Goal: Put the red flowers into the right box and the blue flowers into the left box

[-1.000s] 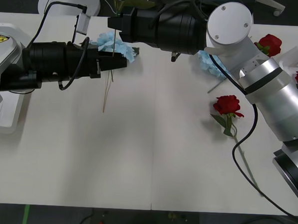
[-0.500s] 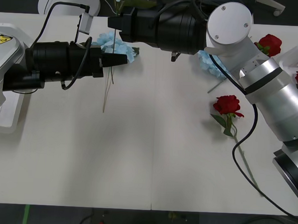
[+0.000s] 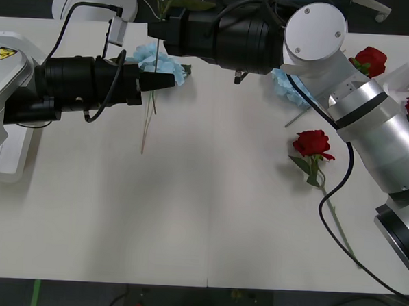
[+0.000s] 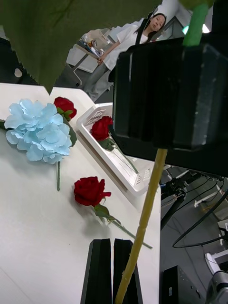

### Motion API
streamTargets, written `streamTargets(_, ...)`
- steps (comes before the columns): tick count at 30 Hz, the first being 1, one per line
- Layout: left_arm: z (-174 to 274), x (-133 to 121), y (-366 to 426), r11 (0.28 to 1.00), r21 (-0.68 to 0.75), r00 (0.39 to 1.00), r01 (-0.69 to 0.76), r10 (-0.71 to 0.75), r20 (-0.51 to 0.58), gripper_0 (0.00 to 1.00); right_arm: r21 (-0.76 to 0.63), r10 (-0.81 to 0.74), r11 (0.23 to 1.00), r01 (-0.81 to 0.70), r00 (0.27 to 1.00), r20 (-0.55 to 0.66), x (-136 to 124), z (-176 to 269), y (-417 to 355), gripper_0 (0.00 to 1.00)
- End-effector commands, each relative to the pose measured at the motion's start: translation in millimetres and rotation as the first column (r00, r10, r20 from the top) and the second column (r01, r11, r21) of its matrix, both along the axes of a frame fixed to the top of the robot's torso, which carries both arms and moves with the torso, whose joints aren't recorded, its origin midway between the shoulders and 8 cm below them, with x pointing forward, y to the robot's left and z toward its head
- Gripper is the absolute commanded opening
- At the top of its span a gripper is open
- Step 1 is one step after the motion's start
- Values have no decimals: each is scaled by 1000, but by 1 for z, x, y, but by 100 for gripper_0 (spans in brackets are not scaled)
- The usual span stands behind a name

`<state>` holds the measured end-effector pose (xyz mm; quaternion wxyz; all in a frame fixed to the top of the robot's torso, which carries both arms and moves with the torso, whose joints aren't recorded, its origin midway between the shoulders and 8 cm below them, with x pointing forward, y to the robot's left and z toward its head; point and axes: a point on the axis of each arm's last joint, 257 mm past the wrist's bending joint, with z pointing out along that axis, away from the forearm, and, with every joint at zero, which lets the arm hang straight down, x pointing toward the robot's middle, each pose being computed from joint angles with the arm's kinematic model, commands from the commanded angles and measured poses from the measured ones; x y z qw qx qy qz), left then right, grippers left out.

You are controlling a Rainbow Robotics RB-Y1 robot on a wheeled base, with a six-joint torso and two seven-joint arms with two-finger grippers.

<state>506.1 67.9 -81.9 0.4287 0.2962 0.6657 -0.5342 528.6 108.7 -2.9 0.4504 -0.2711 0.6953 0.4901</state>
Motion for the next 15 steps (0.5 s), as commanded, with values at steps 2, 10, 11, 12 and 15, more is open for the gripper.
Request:
streamTargets(2, 37, 3, -8, 999, -29, 1000, 17, -16, 23, 0, 28, 41, 999, -42, 999, 21, -14, 33, 19, 76)
streamTargets(10, 40, 3, -4, 999, -34, 1000, 14, -14, 14, 0, 33, 22, 999, -22, 1000, 18, -8, 34, 12, 90)
streamTargets(11, 40, 3, -2, 999, -33, 1000, 13, -12, 15, 0, 32, 21, 999, -21, 1000, 19, -7, 34, 11, 91)
streamTargets(12, 40, 3, -1, 999, -32, 1000, 12, -11, 14, 0, 30, 18, 999, -18, 1000, 21, -6, 35, 10, 91)
streamTargets(15, 42, 5, 7, 1000, -27, 1000, 1, -1, 14, 0, 21, 8, 1000, -8, 1000, 28, -3, 34, 4, 91)
